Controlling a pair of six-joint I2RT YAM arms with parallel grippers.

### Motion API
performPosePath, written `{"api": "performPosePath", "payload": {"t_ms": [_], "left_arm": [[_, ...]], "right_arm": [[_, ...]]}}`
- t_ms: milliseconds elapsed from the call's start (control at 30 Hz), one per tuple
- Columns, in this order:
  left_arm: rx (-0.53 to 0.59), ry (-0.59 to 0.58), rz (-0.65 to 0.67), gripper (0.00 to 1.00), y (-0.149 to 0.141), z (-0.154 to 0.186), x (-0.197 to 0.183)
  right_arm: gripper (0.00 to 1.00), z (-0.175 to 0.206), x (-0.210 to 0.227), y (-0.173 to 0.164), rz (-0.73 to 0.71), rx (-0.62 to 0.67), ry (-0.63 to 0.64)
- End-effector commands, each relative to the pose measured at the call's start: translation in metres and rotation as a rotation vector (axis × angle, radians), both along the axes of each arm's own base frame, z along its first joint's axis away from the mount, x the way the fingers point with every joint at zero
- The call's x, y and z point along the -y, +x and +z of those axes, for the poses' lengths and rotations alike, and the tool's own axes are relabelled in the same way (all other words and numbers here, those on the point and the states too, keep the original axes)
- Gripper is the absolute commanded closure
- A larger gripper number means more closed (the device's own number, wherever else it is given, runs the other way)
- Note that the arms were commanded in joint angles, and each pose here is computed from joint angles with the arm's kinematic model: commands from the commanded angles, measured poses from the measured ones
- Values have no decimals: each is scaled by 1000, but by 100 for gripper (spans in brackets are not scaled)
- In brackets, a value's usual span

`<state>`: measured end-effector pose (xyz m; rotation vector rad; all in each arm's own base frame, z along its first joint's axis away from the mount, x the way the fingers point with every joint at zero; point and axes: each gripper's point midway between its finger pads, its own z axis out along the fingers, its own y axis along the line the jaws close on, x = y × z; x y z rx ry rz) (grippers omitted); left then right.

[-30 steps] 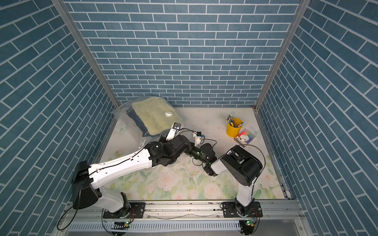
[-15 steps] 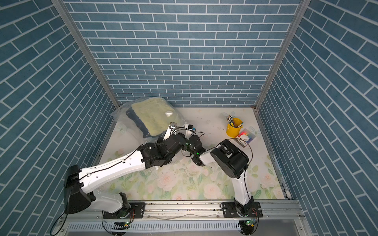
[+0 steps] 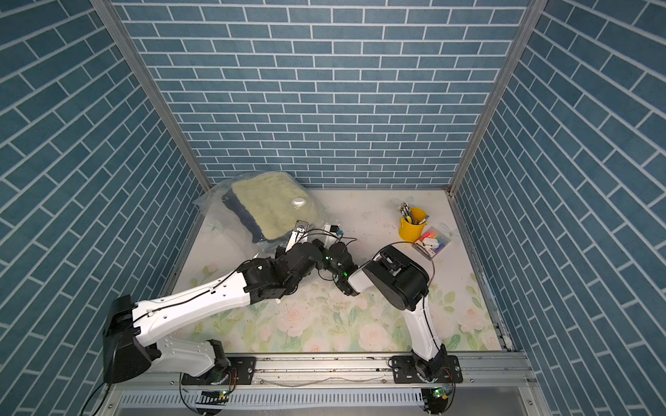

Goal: Take the blanket out of the vacuum bag
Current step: Take out the blanket from the vacuum bag.

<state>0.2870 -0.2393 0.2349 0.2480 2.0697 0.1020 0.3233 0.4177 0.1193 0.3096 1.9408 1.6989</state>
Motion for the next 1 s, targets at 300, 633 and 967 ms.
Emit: {"api": "performPosePath", "payload": {"t_ms": [300, 633, 967], "left_arm": [[9, -99, -76, 92, -8, 1, 10], [12, -113, -125, 90, -6, 13, 24], [-6, -144, -159, 87, -14, 8, 23]], "right_arm": [[57, -9, 80, -48, -80, -19, -105], [61, 3, 4, -80, 173, 67, -146], [63, 21, -25, -11, 175, 79, -38]]}}
